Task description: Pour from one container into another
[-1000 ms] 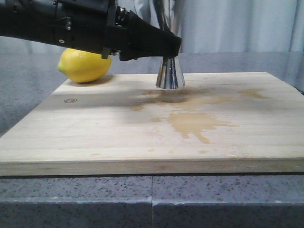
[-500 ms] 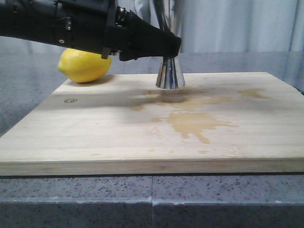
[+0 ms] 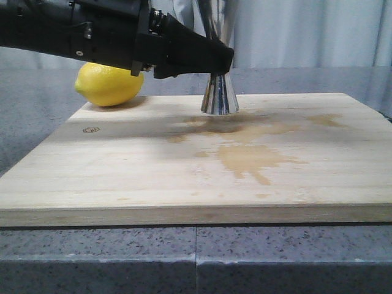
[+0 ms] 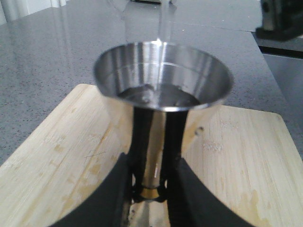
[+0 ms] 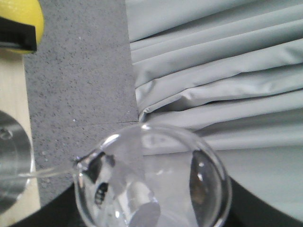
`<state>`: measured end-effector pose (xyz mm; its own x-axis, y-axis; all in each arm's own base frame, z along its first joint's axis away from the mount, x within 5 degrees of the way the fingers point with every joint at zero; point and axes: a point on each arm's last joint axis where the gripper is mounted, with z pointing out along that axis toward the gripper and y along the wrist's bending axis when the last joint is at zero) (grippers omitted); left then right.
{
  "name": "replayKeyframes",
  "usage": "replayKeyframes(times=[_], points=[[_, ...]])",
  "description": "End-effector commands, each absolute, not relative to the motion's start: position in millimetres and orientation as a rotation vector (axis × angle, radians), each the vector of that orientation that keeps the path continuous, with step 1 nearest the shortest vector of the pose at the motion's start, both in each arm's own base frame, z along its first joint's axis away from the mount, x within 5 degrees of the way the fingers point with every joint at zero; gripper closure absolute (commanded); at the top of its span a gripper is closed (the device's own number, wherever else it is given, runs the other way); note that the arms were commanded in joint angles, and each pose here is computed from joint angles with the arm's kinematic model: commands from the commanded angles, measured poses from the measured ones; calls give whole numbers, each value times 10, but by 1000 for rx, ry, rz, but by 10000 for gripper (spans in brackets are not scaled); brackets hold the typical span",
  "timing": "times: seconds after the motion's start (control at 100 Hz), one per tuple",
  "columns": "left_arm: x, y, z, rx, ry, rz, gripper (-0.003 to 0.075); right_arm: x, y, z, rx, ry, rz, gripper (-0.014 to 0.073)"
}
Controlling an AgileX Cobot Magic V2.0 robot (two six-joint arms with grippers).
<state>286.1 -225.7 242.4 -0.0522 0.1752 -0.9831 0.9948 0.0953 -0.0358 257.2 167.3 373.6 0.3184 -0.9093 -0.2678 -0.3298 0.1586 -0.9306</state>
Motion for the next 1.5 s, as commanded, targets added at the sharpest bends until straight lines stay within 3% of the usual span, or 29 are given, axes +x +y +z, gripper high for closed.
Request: replayKeyframes(times=[0.0,0.25,0.46,0.61,1.22,1.49], points=[[2825,-2263,2716,1193,1295,-1140,701,2511,1661,3953,-1288,1231,-525,316],[2825,-2263,2716,1193,1295,-1140,701,2540,1593,3942,-1098,1406,-367,316],[2825,-2263,2716,1193,1295,-1140,701,2629,1299,3944,-818,1570,-223,316],[2825,-2263,2716,1193,1295,-1140,701,2574,1077,3767,-684,1643,-104,316],[2825,-2263,2716,1193,1295,-1140,701,2215,731,2921,-431,1681,239,316],[2825,-2263,2716,1193,1295,-1140,701,2262,578,2719,-349,1675,258,316]])
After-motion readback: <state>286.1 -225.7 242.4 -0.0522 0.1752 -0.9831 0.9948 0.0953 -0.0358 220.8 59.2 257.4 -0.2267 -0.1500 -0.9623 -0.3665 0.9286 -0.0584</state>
